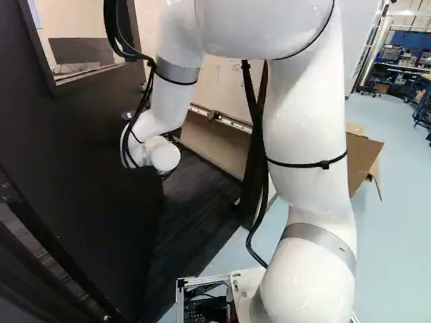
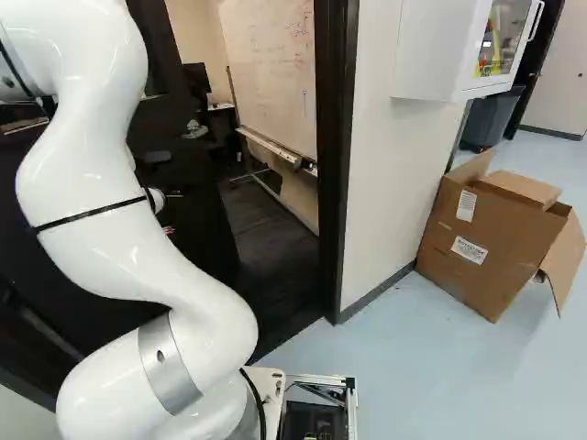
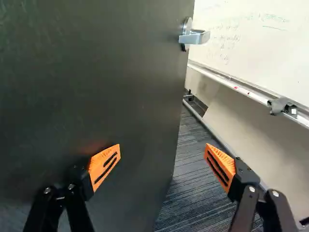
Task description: Open the door and move inside
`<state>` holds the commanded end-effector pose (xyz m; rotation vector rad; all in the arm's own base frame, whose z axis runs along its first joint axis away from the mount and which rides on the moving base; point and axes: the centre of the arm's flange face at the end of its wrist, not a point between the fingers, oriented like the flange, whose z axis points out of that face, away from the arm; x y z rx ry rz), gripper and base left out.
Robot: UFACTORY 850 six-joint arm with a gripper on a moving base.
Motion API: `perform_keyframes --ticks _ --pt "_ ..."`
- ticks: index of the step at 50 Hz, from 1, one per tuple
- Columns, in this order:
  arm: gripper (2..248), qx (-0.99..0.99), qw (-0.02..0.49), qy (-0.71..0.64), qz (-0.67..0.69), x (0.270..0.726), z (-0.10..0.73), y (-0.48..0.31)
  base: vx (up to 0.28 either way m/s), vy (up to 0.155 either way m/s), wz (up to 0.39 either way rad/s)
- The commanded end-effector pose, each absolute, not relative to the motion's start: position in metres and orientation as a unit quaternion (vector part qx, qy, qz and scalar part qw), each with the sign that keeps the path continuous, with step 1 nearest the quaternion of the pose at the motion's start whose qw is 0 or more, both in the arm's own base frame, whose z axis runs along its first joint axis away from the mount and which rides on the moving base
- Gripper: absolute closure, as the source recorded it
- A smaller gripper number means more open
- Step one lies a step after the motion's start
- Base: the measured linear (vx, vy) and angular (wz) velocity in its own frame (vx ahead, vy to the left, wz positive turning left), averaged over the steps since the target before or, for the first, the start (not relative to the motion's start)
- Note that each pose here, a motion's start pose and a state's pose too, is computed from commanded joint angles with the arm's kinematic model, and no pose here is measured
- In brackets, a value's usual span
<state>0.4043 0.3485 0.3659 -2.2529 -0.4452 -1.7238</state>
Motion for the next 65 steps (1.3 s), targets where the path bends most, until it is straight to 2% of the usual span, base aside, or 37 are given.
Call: perform_keyframes --ticks 65 --pt "3 -0.747 0.181 -0.228 -0.598 0.395 0.362 0.423 0.000 0.000 0.000"
